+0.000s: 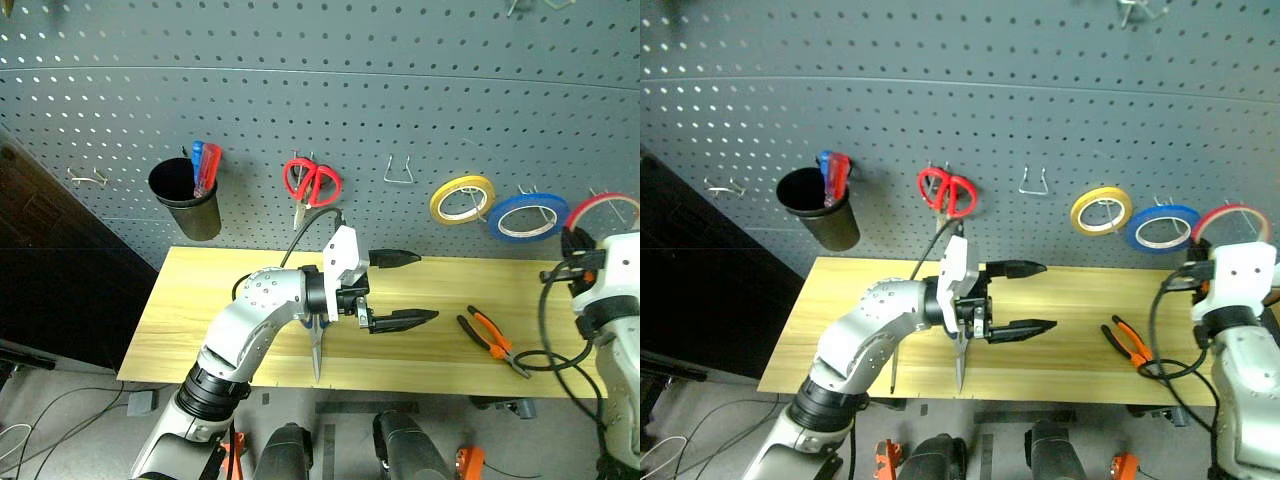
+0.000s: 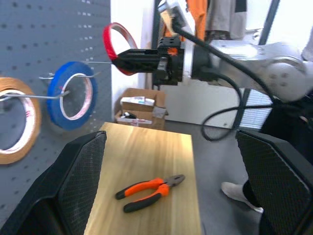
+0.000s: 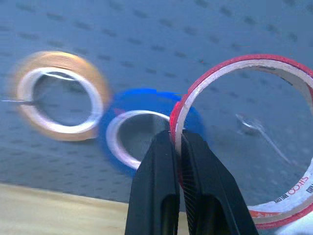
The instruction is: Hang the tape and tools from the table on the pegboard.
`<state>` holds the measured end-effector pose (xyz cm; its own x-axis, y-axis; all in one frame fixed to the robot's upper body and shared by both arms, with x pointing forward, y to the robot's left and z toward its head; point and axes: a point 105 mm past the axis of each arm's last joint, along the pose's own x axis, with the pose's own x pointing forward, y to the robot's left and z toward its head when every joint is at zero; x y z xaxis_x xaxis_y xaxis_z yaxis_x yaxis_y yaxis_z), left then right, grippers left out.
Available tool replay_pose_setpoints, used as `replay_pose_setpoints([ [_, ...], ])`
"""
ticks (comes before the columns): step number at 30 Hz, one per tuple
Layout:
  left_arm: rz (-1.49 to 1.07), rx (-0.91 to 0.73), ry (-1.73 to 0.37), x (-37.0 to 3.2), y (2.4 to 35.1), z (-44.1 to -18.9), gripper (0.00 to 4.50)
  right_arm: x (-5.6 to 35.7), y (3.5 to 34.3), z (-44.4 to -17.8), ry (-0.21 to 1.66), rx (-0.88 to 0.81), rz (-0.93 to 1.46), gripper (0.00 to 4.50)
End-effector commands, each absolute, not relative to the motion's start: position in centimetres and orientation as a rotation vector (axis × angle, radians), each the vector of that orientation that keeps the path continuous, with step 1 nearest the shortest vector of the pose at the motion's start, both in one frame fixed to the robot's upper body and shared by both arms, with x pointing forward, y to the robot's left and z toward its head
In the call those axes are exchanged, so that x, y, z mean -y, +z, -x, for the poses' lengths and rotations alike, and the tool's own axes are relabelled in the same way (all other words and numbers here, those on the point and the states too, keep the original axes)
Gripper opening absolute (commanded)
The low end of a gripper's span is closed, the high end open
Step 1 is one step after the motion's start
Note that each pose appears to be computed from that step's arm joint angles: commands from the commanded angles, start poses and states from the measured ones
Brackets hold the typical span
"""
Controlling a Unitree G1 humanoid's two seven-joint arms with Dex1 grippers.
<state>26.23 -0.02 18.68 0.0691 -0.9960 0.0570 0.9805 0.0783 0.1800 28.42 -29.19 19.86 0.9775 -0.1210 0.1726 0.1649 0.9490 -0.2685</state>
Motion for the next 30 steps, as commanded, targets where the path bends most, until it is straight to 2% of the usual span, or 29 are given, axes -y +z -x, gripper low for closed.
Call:
replay_pose_setpoints([
  [1,-0.124,0.261,-1.499,0.6,20.0,-25.7,4.5,31.2,21.2,-28.8,-0.155,0.202,0.295,0.03],
  [9,-0.079,0.314,-1.48,2.3,21.6,-25.9,4.5,35.3,20.5,-32.0,-0.149,0.172,0.147,0.03],
  [14,-0.073,0.325,-1.481,3.0,21.7,-25.9,4.5,36.0,19.8,-33.7,-0.13,0.159,0.032,0.03],
  [19,-0.122,0.328,-1.417,3.4,21.2,-27.0,4.5,34.5,18.5,-33.8,-0.096,0.096,0.098,1.42],
  [21,-0.159,0.312,-1.395,3.2,20.6,-27.5,4.5,33.8,17.5,-33.0,-0.095,0.059,0.122,2.15],
  [24,-0.222,0.266,-1.353,2.0,19.2,-28.6,4.5,31.8,14.7,-31.0,-0.1,-0.042,0.096,3.1],
  [27,-0.396,0.223,-1.325,-0.6,17.2,-30.0,4.5,28.5,10.0,-28.4,-0.061,-0.26,0.084,4.09],
  [28,-0.434,0.205,-1.32,-1.4,16.6,-30.3,4.5,27.7,8.9,-27.7,-0.042,-0.323,0.085,4.35],
  [30,-0.493,0.177,-1.322,-2.7,15.7,-30.7,4.5,26.3,7.3,-26.7,0.003,-0.414,0.076,4.35],
])
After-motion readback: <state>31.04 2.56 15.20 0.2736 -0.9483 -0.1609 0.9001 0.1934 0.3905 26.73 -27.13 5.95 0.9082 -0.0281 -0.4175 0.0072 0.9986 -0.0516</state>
